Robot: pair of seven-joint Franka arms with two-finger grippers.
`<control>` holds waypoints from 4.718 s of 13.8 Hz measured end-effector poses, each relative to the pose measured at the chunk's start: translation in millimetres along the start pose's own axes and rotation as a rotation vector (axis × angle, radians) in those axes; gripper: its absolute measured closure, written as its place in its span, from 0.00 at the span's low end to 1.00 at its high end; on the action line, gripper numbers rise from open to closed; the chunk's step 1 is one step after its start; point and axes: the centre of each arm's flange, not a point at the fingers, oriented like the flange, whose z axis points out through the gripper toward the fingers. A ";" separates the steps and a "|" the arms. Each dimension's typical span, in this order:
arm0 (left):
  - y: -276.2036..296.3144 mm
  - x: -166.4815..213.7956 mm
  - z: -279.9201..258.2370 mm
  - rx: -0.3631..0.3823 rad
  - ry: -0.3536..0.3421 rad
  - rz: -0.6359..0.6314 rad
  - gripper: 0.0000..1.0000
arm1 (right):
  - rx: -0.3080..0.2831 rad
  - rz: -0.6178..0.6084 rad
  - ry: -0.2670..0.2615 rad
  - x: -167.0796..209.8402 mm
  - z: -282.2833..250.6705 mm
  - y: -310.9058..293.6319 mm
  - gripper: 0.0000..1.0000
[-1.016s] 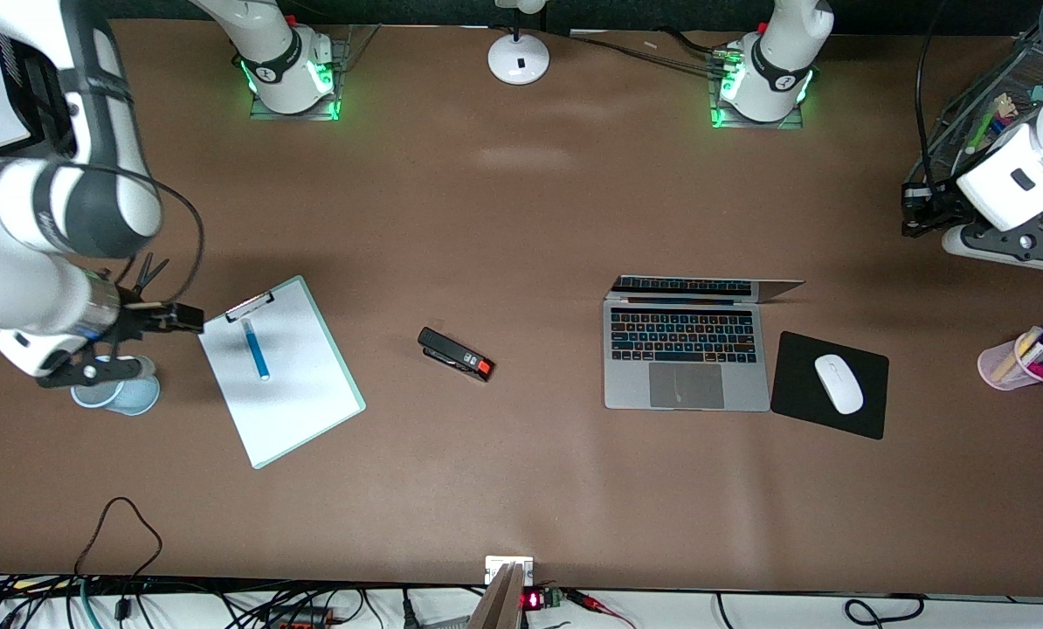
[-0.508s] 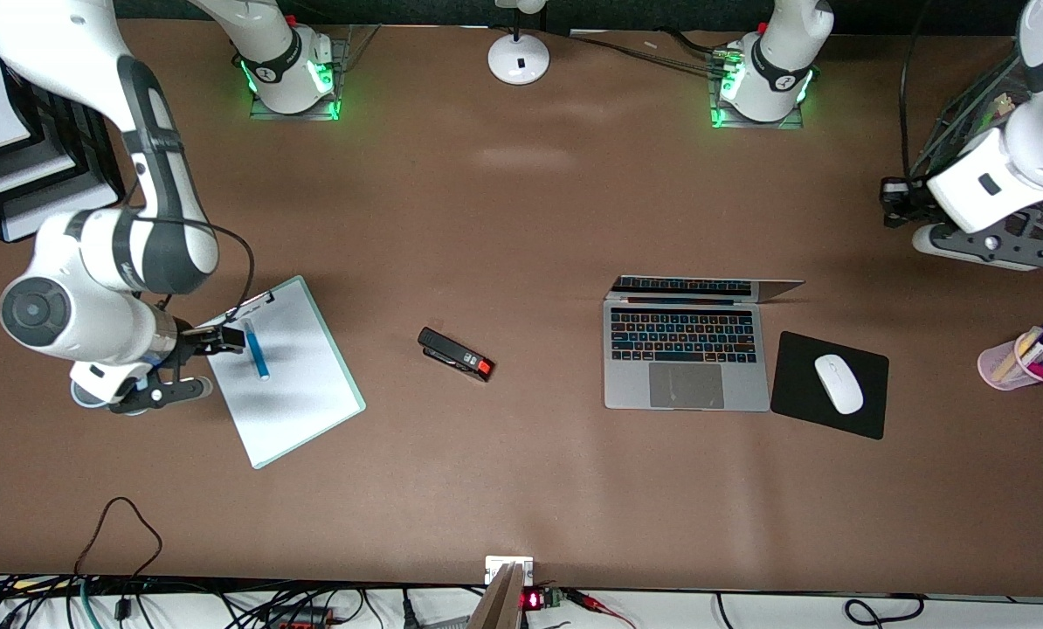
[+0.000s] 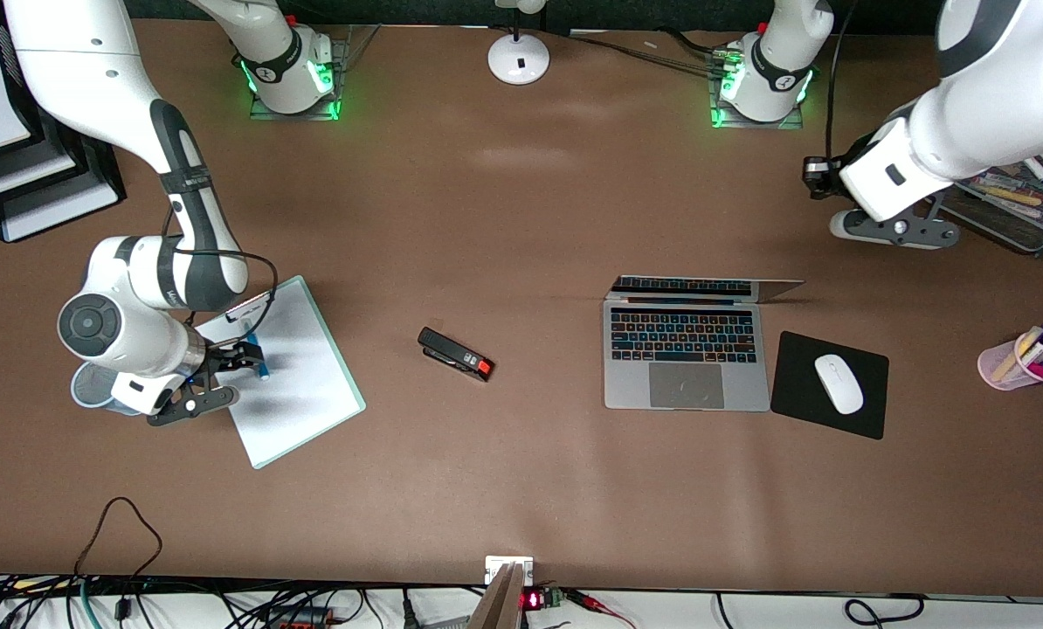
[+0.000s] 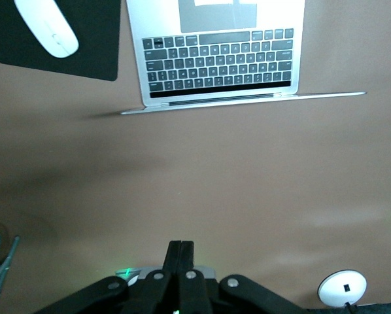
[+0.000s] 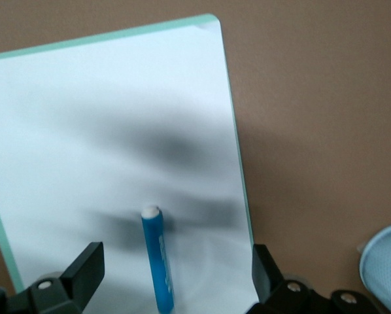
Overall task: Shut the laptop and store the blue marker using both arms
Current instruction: 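Grasp the blue marker with the right gripper while the left gripper reaches the laptop lid, then push the laptop lid down shut with the left gripper, then lift the blue marker with the right gripper and carry it toward the cup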
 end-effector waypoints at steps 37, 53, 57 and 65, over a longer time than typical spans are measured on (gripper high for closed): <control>33.5 129.1 230.1 -0.036 0.348 0.007 0.99 | 0.020 -0.001 -0.008 -12.3 52.5 -21.3 0.68; 34.8 220.8 283.4 -0.061 0.467 0.061 0.99 | 0.010 -0.006 0.028 -2.6 38.4 -21.2 0.82; 35.2 222.8 292.3 -0.066 0.466 0.061 0.99 | -0.005 -0.038 0.094 7.3 -1.9 -17.0 0.82; 34.4 225.4 304.7 -0.072 0.462 0.058 0.99 | -0.049 -0.313 0.197 3.3 -100.2 2.5 0.82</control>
